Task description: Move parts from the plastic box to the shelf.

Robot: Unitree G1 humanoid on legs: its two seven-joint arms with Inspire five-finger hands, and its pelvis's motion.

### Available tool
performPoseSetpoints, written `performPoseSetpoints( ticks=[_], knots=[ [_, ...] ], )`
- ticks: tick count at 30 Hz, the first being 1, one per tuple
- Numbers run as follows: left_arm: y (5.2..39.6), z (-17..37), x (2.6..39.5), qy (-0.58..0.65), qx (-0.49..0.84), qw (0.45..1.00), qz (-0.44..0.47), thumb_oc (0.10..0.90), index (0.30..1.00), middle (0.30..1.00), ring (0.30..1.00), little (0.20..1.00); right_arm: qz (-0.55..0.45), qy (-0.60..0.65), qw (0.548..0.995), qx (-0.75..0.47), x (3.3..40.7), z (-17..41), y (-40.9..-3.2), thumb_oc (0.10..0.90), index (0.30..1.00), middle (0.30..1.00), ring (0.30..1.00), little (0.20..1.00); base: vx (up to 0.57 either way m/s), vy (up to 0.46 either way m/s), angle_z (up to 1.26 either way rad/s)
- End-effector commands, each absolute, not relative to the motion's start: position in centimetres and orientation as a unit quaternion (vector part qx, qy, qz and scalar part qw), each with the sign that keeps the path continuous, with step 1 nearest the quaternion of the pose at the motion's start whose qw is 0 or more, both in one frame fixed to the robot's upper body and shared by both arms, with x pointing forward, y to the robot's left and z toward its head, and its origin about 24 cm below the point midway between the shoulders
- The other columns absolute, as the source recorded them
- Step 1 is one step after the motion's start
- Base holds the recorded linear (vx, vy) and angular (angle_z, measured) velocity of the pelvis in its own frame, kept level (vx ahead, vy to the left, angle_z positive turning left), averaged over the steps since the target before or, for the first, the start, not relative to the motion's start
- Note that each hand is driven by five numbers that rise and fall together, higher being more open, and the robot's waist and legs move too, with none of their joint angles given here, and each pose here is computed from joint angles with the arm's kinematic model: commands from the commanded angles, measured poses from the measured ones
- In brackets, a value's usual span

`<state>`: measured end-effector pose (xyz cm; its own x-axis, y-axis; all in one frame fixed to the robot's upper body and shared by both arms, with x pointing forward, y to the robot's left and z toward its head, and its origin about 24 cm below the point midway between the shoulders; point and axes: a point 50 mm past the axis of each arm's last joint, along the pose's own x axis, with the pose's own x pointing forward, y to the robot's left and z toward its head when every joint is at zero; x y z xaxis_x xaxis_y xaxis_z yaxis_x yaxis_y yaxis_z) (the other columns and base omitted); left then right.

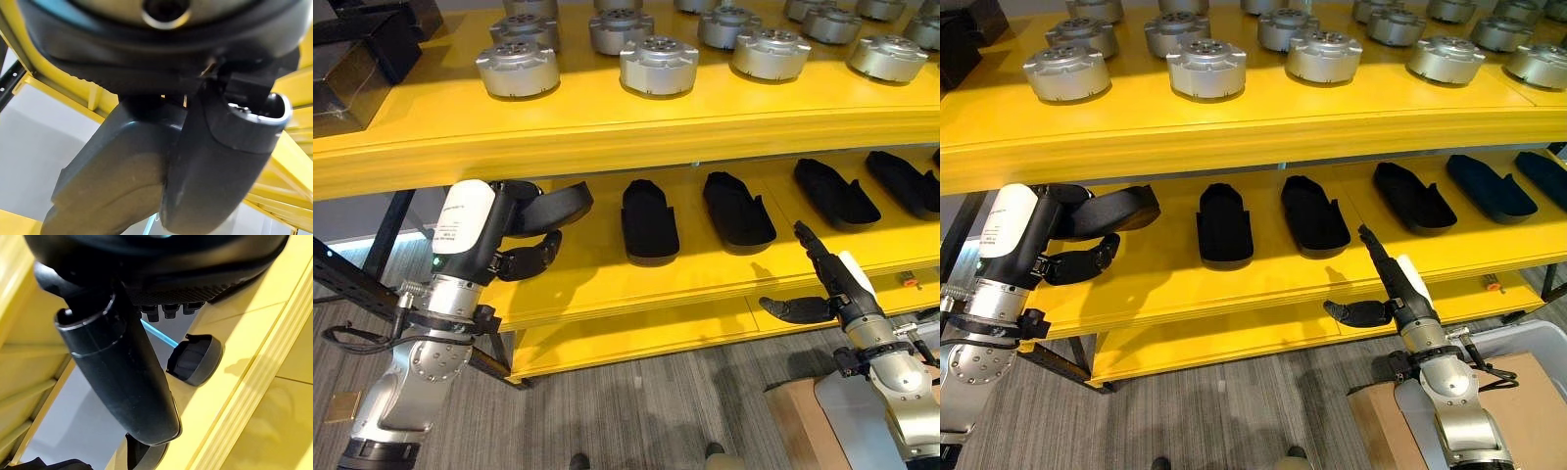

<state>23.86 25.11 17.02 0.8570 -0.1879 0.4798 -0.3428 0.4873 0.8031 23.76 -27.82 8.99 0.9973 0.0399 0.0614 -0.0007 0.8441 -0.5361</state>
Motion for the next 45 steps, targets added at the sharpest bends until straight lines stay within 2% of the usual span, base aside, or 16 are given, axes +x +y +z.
performPoseSetpoints(
  ticks=[1, 12, 20, 29, 39, 45],
  knots=[
    [24.7, 22.6, 24.3, -0.386, 0.508, 0.764, 0.099, 0.400, 0.300, 0.300, 0.300, 0.300, -0.017, -0.153, 0.940, -0.306, 24.5, 14.0, -28.0, 0.900, 1.000, 1.000, 1.000, 1.000, 0.06, 0.065, -0.21],
    [26.6, 18.9, 26.4, -0.294, 0.531, 0.785, 0.121, 0.400, 0.300, 0.300, 0.300, 0.300, -0.005, -0.134, 0.943, -0.305, 24.5, 13.0, -27.8, 0.900, 1.000, 1.000, 1.000, 1.000, 0.03, 0.022, -0.10],
    [28.4, 17.5, 27.6, -0.238, 0.588, 0.762, 0.131, 0.400, 0.300, 0.300, 0.300, 0.300, 0.004, -0.126, 0.943, -0.308, 24.4, 12.7, -27.9, 0.900, 1.000, 1.000, 1.000, 1.000, 0.00, -0.002, -0.01],
    [29.4, 17.4, 29.9, -0.193, 0.676, 0.704, 0.097, 0.400, 0.300, 0.300, 0.300, 0.300, 0.031, -0.123, 0.941, -0.313, 24.5, 12.6, -27.5, 0.900, 1.000, 1.000, 1.000, 1.000, -0.03, 0.006, 0.02],
    [29.6, 17.8, 32.3, -0.147, 0.804, 0.576, -0.001, 0.400, 0.300, 0.300, 0.300, 0.300, 0.065, -0.123, 0.937, -0.321, 24.7, 12.7, -27.2, 0.900, 1.000, 1.000, 1.000, 1.000, -0.03, 0.002, -0.03],
    [29.8, 17.0, 33.6, -0.110, 0.825, 0.555, -0.019, 0.400, 0.300, 0.300, 0.300, 0.300, 0.079, -0.124, 0.934, -0.325, 24.8, 12.9, -27.1, 0.900, 1.000, 1.000, 1.000, 1.000, -0.04, -0.002, -0.01]
  ],
)
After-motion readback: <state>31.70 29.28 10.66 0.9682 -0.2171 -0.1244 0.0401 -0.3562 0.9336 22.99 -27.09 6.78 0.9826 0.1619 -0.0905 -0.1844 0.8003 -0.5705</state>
